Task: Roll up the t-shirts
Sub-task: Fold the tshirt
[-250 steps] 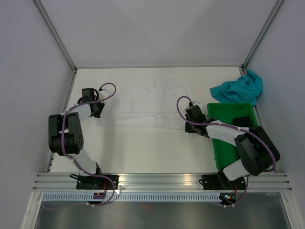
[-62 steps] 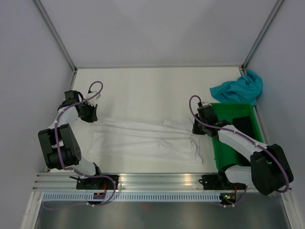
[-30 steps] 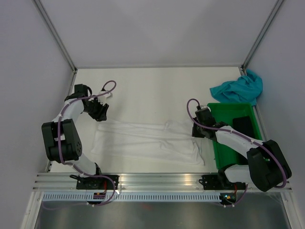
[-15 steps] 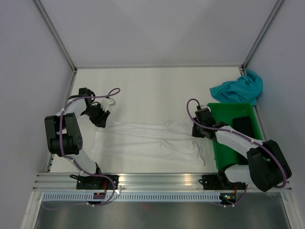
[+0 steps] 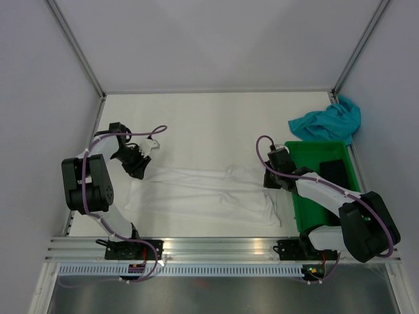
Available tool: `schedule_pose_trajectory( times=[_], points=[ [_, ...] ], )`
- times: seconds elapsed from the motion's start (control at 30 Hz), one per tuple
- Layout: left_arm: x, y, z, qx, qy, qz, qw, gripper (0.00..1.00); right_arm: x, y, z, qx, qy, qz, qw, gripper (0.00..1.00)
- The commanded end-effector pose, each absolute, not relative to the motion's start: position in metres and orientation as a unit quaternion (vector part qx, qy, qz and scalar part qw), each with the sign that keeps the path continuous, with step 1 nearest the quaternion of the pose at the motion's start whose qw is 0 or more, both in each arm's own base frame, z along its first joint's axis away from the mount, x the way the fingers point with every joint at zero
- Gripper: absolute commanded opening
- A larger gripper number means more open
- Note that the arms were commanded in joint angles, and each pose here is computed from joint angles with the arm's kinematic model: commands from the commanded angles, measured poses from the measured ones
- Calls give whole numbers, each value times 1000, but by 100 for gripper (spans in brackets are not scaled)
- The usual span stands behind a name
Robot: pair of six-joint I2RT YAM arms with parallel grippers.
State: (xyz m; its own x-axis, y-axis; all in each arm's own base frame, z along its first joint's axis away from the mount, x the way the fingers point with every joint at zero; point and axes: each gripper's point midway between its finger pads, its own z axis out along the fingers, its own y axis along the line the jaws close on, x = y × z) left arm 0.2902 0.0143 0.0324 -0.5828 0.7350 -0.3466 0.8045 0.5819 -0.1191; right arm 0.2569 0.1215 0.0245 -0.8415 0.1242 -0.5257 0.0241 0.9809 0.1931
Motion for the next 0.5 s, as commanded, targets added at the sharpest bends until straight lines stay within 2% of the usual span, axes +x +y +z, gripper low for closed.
schedule_pose_trajectory(
  times=[0.0, 0.13, 0.47],
  points=[
    [283, 18, 25, 462, 869, -136, 112, 44, 267, 122, 30, 37, 950, 86, 297, 0],
    [284, 15, 30, 470, 863, -137, 124, 41, 268, 122, 33, 37, 950, 84, 300, 0],
    [285, 20, 29, 490, 854, -114, 131, 50, 271, 123, 35, 34, 949, 85, 302, 1]
  ],
)
